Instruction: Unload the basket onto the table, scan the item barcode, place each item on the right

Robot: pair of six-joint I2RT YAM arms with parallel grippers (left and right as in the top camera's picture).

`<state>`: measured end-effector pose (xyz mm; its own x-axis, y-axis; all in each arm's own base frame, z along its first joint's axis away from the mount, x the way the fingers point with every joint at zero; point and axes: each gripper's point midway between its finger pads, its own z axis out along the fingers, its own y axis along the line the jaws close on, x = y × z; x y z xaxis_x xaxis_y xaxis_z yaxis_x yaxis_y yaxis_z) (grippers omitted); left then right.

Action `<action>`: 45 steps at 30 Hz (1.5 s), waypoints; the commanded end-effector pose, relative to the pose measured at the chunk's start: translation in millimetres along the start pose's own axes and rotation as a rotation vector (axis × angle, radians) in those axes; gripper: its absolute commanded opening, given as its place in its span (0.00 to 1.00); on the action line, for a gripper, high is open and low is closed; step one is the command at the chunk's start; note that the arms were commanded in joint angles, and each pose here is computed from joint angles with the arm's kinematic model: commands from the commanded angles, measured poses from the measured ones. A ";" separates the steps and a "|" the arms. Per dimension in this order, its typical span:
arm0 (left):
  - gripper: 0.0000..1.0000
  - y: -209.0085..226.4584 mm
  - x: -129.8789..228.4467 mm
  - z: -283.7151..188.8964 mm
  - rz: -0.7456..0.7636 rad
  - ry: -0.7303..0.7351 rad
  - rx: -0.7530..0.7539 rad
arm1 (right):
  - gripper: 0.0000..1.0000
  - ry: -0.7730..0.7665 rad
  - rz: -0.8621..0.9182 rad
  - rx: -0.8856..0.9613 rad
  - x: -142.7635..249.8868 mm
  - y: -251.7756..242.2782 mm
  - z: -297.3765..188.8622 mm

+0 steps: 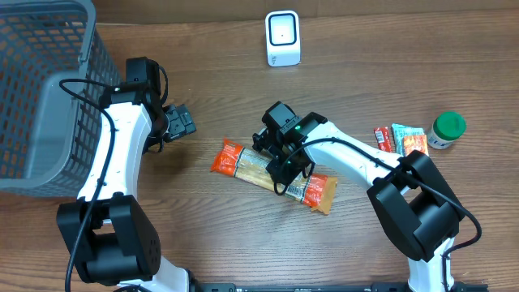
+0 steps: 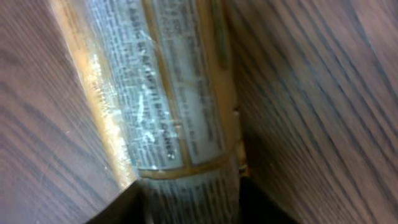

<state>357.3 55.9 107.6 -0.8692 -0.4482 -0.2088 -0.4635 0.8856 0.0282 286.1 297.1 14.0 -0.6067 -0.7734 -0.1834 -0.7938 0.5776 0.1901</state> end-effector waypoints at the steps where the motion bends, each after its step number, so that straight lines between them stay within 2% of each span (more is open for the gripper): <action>1: 1.00 -0.2 -3.2 -2.7 0.013 -0.014 -0.004 | 0.30 0.046 0.001 0.015 6.3 -0.4 3.4; 11: 1.00 -0.2 -3.2 -2.7 0.013 -0.014 -0.004 | 0.04 -0.073 -0.045 0.125 -24.3 2.6 -63.2; 19: 1.00 -0.2 -3.2 -2.7 0.013 -0.014 -0.004 | 0.04 -0.083 -0.144 0.362 -28.4 11.6 -88.6; 25: 1.00 -0.2 -3.3 -2.8 0.013 -0.015 -0.003 | 0.04 -0.085 -0.203 0.352 -30.4 36.2 -85.7; 31: 1.00 -0.2 -3.1 -2.7 0.013 -0.014 -0.004 | 0.03 -0.087 -0.183 0.487 -32.8 15.6 -96.5; 34: 1.00 -0.2 -3.2 -2.7 0.013 -0.014 -0.004 | 0.03 -0.142 -0.093 0.620 -39.8 -0.5 -125.1; 40: 1.00 -0.2 -3.1 -2.7 0.013 -0.014 -0.004 | 0.03 -0.372 0.001 0.662 -66.2 -4.3 -202.0; 45: 1.00 -0.2 -3.2 -2.7 0.013 -0.014 -0.004 | 0.03 -0.417 0.025 0.683 -67.0 -13.7 -256.8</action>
<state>357.3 55.9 107.6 -0.8692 -0.4482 -0.2088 -0.4635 0.8856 0.0282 330.8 288.8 187.3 -0.5187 -0.7612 -0.3893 -0.6614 0.6458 -0.3815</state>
